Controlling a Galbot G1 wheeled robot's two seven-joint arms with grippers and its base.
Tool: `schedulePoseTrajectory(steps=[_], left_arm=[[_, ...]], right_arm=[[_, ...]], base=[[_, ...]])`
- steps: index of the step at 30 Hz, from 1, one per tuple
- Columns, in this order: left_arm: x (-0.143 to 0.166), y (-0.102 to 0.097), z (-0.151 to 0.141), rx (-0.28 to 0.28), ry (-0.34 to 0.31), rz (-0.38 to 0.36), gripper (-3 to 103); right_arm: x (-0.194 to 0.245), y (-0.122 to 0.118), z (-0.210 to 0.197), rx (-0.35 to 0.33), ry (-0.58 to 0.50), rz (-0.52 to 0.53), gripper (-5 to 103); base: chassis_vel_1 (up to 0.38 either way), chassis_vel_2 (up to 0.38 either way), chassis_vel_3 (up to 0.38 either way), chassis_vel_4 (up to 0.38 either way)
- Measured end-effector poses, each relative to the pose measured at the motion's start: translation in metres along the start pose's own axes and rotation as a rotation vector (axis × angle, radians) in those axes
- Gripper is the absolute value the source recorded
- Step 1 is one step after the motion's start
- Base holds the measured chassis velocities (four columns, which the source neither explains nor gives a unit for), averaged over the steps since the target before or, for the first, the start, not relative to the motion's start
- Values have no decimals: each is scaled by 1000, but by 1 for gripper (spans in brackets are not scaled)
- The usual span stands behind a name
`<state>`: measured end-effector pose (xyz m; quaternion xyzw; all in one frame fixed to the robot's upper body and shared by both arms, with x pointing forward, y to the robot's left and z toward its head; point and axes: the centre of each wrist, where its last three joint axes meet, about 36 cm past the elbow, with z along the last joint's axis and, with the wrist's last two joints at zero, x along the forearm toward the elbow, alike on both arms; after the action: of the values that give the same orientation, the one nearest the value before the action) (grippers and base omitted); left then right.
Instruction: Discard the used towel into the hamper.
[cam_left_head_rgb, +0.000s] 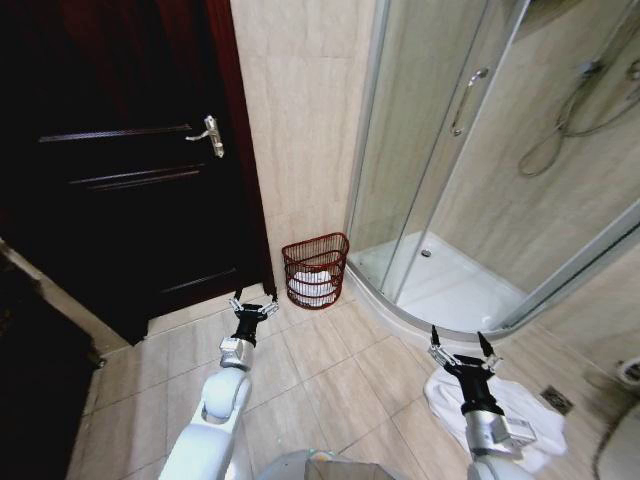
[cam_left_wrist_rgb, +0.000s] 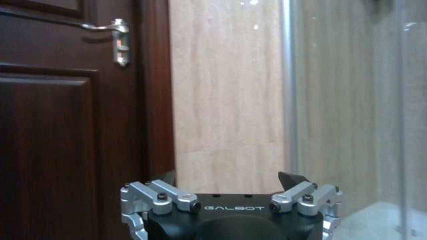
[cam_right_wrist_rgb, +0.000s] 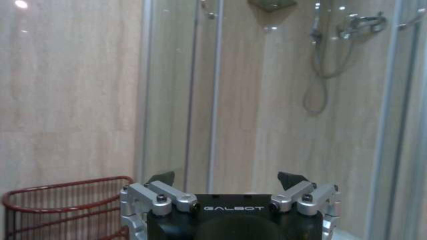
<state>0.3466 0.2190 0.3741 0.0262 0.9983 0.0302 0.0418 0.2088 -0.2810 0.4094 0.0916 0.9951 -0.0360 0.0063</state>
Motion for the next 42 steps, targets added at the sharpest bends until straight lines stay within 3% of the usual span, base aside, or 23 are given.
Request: schedulePoseTrajectory(steps=[21, 42], left_arm=[[-1, -1, 0, 17, -30, 5, 100], [-2, -2, 6, 31, -23, 15, 100]], right_arm=[[3, -1, 3, 7, 18, 9, 100], [3, -3, 13, 20, 7, 21, 100]], base=[[-76, -75, -71, -75], [-18, -153, 22, 159]])
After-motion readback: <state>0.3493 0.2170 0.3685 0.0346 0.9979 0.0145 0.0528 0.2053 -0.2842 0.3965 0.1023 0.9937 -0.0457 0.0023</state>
